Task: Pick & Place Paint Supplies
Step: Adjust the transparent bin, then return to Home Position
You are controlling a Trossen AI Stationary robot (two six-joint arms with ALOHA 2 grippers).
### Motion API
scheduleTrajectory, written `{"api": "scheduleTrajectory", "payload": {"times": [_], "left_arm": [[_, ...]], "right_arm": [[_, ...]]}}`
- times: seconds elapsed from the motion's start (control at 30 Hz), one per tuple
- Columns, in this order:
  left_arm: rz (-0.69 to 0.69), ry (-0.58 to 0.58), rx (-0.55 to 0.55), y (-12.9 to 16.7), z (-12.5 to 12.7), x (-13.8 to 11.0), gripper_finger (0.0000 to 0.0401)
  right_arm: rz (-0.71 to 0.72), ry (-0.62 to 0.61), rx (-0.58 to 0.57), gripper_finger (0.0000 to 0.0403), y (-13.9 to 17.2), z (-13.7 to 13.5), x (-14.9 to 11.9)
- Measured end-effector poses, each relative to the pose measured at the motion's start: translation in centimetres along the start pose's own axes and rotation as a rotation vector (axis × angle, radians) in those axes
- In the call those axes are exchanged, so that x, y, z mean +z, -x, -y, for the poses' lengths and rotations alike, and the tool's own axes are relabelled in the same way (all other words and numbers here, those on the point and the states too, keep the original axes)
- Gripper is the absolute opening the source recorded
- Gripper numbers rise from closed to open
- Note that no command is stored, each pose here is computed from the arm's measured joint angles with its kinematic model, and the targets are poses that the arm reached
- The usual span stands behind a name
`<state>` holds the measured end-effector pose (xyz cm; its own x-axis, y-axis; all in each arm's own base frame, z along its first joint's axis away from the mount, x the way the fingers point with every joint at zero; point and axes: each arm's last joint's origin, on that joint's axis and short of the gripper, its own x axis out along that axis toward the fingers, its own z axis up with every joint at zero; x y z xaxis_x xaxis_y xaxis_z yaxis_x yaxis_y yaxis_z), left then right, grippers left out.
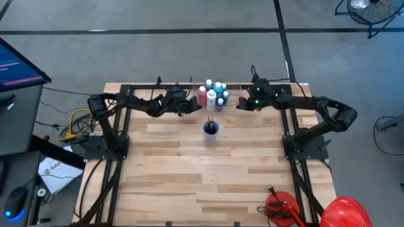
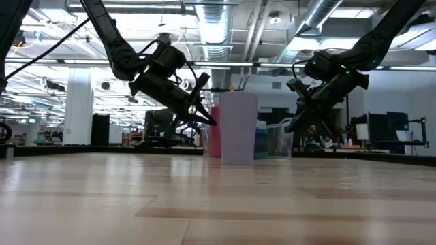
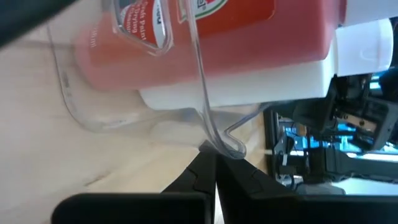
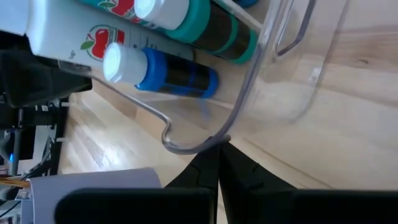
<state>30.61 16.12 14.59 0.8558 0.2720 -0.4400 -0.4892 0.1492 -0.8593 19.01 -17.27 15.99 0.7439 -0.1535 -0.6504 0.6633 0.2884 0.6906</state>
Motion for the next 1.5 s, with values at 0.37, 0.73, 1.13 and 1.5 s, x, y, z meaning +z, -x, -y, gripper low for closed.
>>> {"api": "scheduleTrajectory", "payload": {"times": [0.37, 0.73, 1.13, 1.5], "left_arm": [[0.042, 0.013, 0.012, 0.2, -0.5, 1.2, 0.0001], [-0.04, -0.063, 0.038, 0.8, -0.2, 0.6, 0.0001], [0.058, -0.24, -0.061, 5.0, 4.1, 1.6, 0.0001], [0.146, -0.516, -0.261, 10.2, 9.3, 0.5, 0.0001]], "right_arm": [[0.025, -0.009, 0.02, 0.0, 0.6, 0.9, 1.0], [0.025, 0.028, 0.072, 0.0, 1.8, -0.8, 0.4], [0.2, 0.309, 0.295, 0.0, 7.7, -6.3, -0.4], [0.287, 0.466, 0.393, 0.0, 12.3, -10.2, -6.1]]}}
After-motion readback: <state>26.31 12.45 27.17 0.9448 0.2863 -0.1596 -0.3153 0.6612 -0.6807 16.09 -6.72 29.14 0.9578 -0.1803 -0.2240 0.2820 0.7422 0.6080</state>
